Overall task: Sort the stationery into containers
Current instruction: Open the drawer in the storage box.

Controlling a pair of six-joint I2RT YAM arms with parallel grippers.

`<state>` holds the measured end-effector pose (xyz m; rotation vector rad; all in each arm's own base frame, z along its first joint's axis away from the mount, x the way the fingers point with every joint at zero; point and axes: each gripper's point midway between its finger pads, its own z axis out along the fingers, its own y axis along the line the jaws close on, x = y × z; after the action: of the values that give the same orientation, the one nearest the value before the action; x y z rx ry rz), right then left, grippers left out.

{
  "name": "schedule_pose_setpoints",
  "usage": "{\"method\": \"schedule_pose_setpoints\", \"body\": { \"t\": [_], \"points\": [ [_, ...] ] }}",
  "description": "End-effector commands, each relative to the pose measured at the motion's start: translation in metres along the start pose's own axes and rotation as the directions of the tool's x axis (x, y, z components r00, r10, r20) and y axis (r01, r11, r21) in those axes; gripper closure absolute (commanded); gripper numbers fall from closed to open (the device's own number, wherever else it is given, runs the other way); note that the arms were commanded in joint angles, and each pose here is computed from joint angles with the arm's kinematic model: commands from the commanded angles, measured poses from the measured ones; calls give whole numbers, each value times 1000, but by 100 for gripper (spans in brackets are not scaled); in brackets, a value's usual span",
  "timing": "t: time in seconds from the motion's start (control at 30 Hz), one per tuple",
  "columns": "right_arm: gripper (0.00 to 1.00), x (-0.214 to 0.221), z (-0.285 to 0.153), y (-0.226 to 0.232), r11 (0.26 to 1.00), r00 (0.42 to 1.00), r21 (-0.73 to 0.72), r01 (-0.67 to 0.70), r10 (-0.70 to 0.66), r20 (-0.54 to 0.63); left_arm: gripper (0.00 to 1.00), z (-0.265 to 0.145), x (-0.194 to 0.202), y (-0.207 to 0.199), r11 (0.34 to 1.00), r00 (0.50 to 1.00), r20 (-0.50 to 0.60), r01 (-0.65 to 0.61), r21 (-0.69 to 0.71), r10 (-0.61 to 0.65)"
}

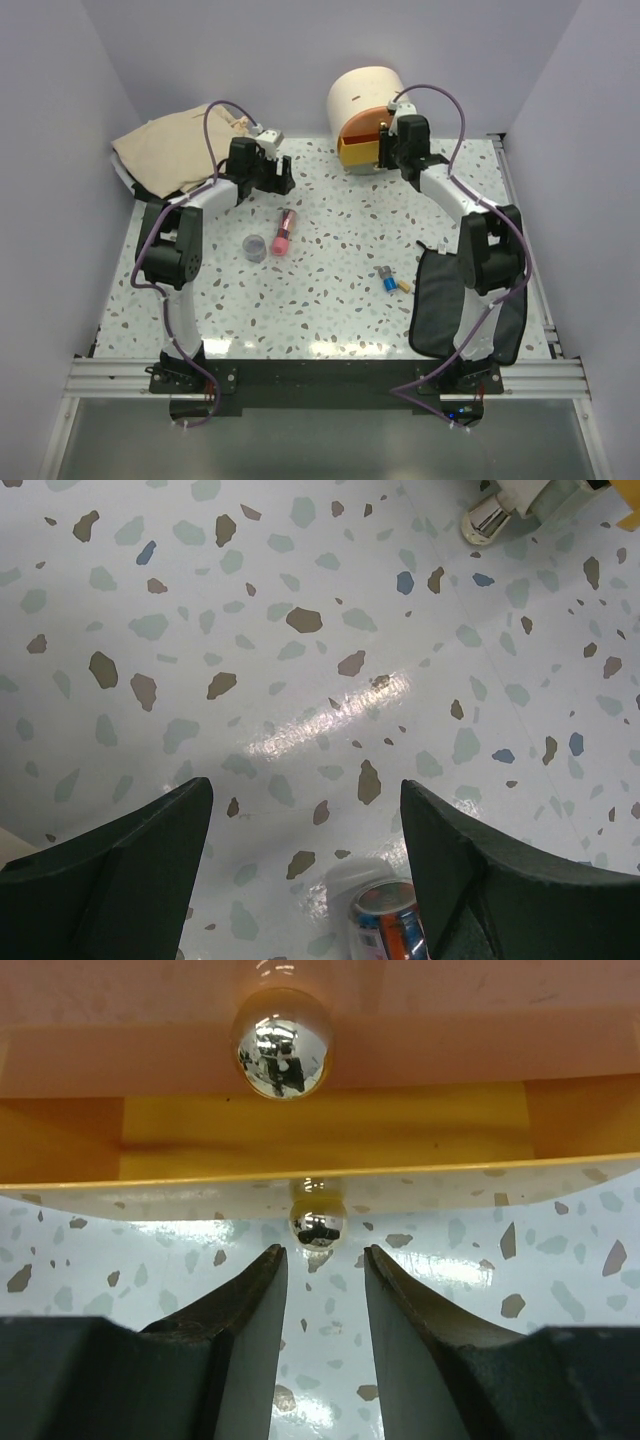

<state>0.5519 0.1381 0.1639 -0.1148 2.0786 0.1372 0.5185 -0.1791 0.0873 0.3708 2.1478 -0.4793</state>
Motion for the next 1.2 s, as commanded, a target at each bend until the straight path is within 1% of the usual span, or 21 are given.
{"method": "schedule_pose_setpoints", "body": {
  "t": [0.0, 0.17, 0.5, 0.73, 0.77, 0.8, 0.83, 0.87, 1.17],
  "points": [
    [61, -41, 1, 10, 1000, 995, -25, 2, 1, 103, 19, -3, -27, -4, 1000, 997, 75, -23, -1, 23],
    [65, -43, 8, 11, 999, 994, -32, -2, 5, 105, 19, -1, -27, -4, 1000, 997, 75, -20, 1, 20],
    [68, -37, 22, 12, 999, 997, -32, 3, 0, 82, 19, -1, -26, 1, 1000, 997, 69, -21, -12, 22],
    [69, -32, 20, 11, 1000, 998, -28, 8, -6, 63, 19, 0, -26, 1, 1000, 997, 71, -20, -8, 20],
    [68, -29, 19, 11, 1000, 998, -28, 7, -5, 57, 19, 0, -27, 1, 1000, 997, 72, -19, -8, 19],
    [64, -28, 19, 10, 1000, 999, -25, 3, -2, 54, 19, 0, -27, 1, 1000, 997, 72, -17, -8, 18],
    [59, -28, 17, 11, 1000, 999, -25, -1, 2, 54, 19, 1, -26, 1, 1000, 997, 71, -17, -6, 17],
    [57, -27, 16, 10, 1000, 999, -23, -4, 5, 51, 19, 1, -26, 1, 1000, 997, 71, -17, -6, 17],
    [58, -28, 17, 8, 1000, 999, -16, -4, 5, 54, 19, 1, -26, 0, 1000, 997, 69, -15, -5, 15]
  ]
}}
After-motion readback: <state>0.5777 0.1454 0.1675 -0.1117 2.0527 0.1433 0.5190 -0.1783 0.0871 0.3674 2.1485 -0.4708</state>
